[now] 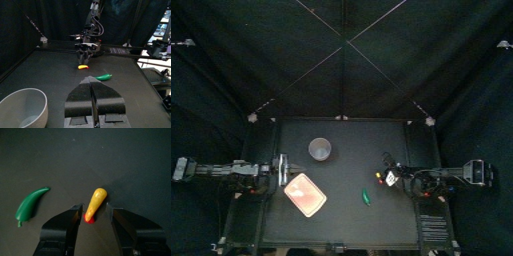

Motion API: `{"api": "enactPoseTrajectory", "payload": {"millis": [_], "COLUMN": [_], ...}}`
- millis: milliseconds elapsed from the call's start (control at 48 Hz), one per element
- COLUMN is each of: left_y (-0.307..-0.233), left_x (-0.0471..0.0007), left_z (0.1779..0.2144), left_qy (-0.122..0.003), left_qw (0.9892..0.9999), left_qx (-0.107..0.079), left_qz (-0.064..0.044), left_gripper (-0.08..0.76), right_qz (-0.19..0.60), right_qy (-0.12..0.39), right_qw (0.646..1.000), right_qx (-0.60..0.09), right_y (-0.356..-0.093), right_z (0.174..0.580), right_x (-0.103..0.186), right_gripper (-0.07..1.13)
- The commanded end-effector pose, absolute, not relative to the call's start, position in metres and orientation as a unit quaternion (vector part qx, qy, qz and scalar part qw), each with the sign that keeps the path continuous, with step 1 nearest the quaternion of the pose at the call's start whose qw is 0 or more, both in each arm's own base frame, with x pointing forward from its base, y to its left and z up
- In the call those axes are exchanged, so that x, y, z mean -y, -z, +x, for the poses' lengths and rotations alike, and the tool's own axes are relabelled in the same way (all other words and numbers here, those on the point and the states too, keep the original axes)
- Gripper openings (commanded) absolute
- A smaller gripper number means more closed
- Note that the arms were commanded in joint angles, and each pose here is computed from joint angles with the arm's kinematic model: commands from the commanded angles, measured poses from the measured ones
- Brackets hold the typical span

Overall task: Pick the shrimp then place it in the grey bowl
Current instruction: Pick the shrimp

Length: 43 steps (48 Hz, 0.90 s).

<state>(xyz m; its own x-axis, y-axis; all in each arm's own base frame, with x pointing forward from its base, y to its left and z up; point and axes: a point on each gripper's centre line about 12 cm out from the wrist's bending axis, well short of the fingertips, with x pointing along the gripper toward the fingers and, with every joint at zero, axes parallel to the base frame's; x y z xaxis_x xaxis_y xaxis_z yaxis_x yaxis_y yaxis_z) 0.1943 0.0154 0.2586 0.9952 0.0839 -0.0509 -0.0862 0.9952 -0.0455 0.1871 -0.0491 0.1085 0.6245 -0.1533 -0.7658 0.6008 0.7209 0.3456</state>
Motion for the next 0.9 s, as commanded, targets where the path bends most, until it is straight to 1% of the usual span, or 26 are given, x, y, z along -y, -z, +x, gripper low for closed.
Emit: {"api": "enactPoseTrajectory", "payload": {"millis": [21, 83, 104, 250, 521, 667, 854, 896], "left_y": [-0.2624, -0.2618, -0.2618, -0.2611, -0.258, -0.2574, -0.2562, -0.2562], "left_x": [-0.0168, -0.017, -0.017, -0.0179, -0.0175, -0.0176, -0.0175, -0.0178], "left_z": [0.1959, 0.1957, 0.1957, 0.1955, 0.1948, 0.1947, 0.1944, 0.1944], "left_qy": [-0.045, -0.046, -0.046, -0.048, -0.048, -0.048, -0.048, -0.048], "left_qw": [0.9986, 0.9986, 0.9985, 0.9984, 0.9984, 0.9983, 0.9983, 0.9983], "left_qx": [-0.018, -0.018, -0.018, -0.019, -0.023, -0.024, -0.025, -0.025], "left_qz": [-0.022, -0.021, -0.022, -0.021, -0.022, -0.022, -0.022, -0.021], "left_gripper": [0.023, 0.023, 0.023, 0.023, 0.023, 0.023, 0.023, 0.023], "right_qz": [0.301, 0.301, 0.301, 0.301, 0.305, 0.305, 0.301, 0.3], "right_qy": [0.223, 0.225, 0.225, 0.229, 0.24, 0.24, 0.234, 0.233], "right_qw": [0.85, 0.848, 0.847, 0.843, 0.83, 0.826, 0.83, 0.832], "right_qx": [-0.37, -0.374, -0.375, -0.382, -0.402, -0.409, -0.406, -0.403], "right_y": [-0.111, -0.109, -0.109, -0.107, -0.097, -0.094, -0.097, -0.099], "right_z": [0.194, 0.195, 0.196, 0.2, 0.204, 0.206, 0.21, 0.211], "right_x": [0.052, 0.052, 0.053, 0.055, 0.059, 0.059, 0.059, 0.059], "right_gripper": [0.81, 0.81, 0.81, 0.81, 0.79, 0.71, 0.59, 0.58]}}
